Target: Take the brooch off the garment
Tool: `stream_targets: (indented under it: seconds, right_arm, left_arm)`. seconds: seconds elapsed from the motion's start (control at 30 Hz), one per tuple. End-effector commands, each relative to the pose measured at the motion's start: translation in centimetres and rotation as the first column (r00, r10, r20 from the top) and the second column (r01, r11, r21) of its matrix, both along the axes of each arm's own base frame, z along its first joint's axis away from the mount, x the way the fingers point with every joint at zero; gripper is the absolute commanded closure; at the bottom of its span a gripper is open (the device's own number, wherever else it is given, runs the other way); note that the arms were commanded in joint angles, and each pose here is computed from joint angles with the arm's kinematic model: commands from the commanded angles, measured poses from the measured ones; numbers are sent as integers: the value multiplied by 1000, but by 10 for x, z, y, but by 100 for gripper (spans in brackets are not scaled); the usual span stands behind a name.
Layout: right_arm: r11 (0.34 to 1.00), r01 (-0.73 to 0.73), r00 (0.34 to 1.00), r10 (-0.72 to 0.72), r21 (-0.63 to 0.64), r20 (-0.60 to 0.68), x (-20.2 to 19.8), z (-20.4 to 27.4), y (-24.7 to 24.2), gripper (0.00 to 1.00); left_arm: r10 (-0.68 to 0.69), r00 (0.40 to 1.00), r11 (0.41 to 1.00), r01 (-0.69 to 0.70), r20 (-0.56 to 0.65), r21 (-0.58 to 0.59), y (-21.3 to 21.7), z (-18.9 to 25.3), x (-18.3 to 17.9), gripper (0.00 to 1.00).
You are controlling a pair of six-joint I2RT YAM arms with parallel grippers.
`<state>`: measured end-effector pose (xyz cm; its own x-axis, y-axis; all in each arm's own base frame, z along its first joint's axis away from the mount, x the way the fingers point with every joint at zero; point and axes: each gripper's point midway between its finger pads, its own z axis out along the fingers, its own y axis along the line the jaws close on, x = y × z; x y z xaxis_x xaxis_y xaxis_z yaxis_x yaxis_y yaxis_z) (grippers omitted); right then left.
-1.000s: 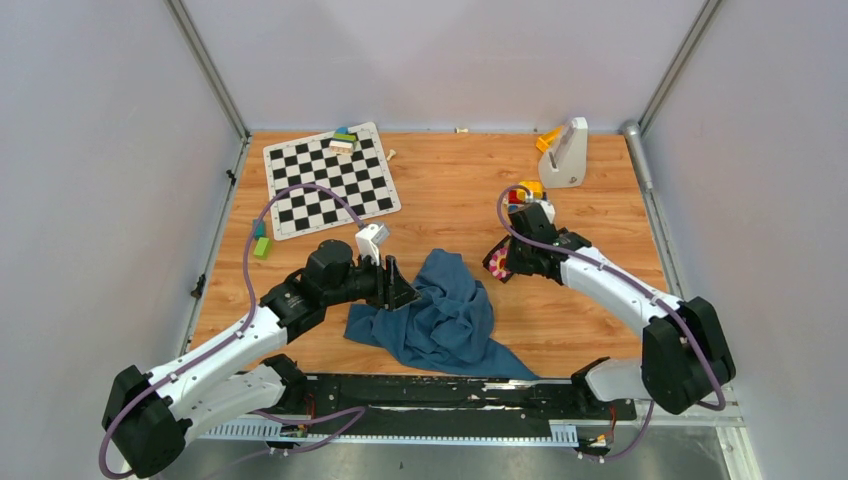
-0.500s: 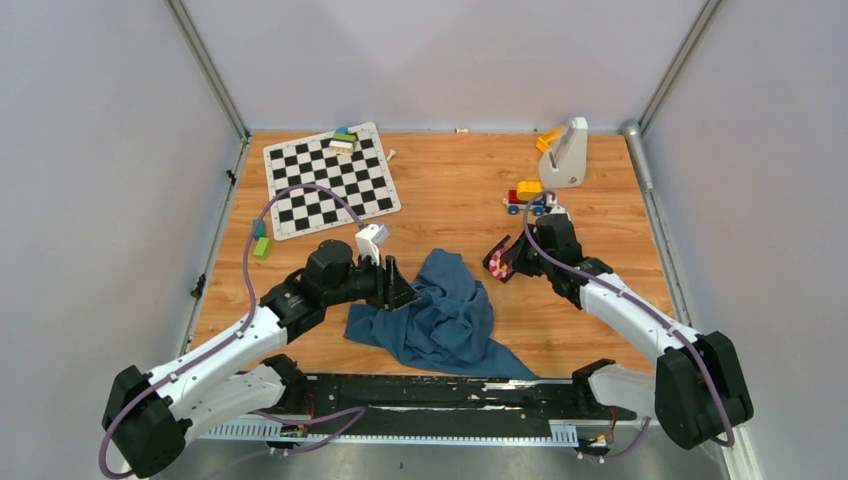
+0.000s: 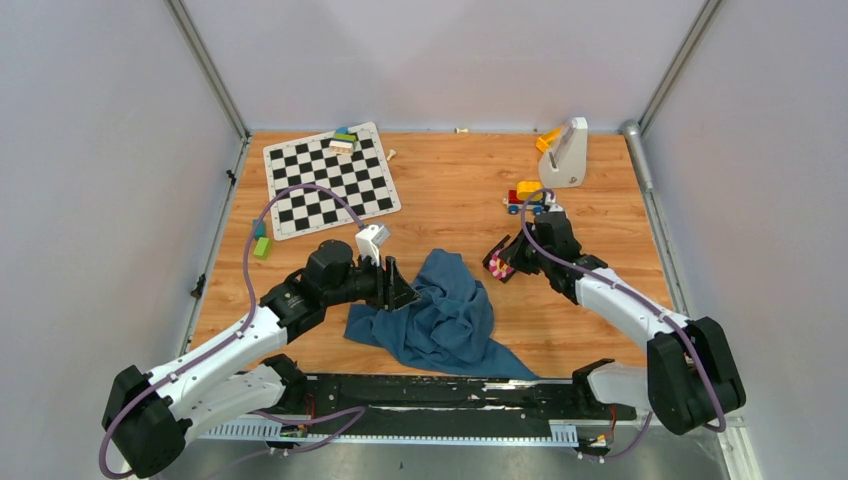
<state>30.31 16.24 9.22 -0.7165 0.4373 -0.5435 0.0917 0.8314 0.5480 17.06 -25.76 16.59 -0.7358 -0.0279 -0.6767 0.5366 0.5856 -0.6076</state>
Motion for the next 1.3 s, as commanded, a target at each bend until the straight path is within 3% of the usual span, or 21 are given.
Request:
stream_targets:
  seconds: [0.0,0.7,1.1,1.17,1.23,1.27]
  right_arm:
    - [999,8,999,-10,35,53,14,11,3,100]
    - [999,39,999,-39,9,-13,32,-23,0,100]
    - [1000,30,995,-29,-10,99,23,25,-11,97]
    - [999,30,988,-26,-23,152,18,38,-17,96]
    - [999,30,981,-21,-43,193,13,46,-23,90]
    - [998,30,977,-17,-55,215,10,50,-26,82]
  left_arm:
    - [-6,1000,1000,6,31,-14,-1,10,1,45]
    - [7,1000,1000,-7,20,8,0,4,4,45]
    - [77,993,994,-83,93,65,12,13,20,44]
    - [114,984,988,-127,137,88,20,20,27,38]
    - [174,966,974,-197,191,110,33,28,35,20]
    - [206,954,962,-238,219,134,41,28,41,7]
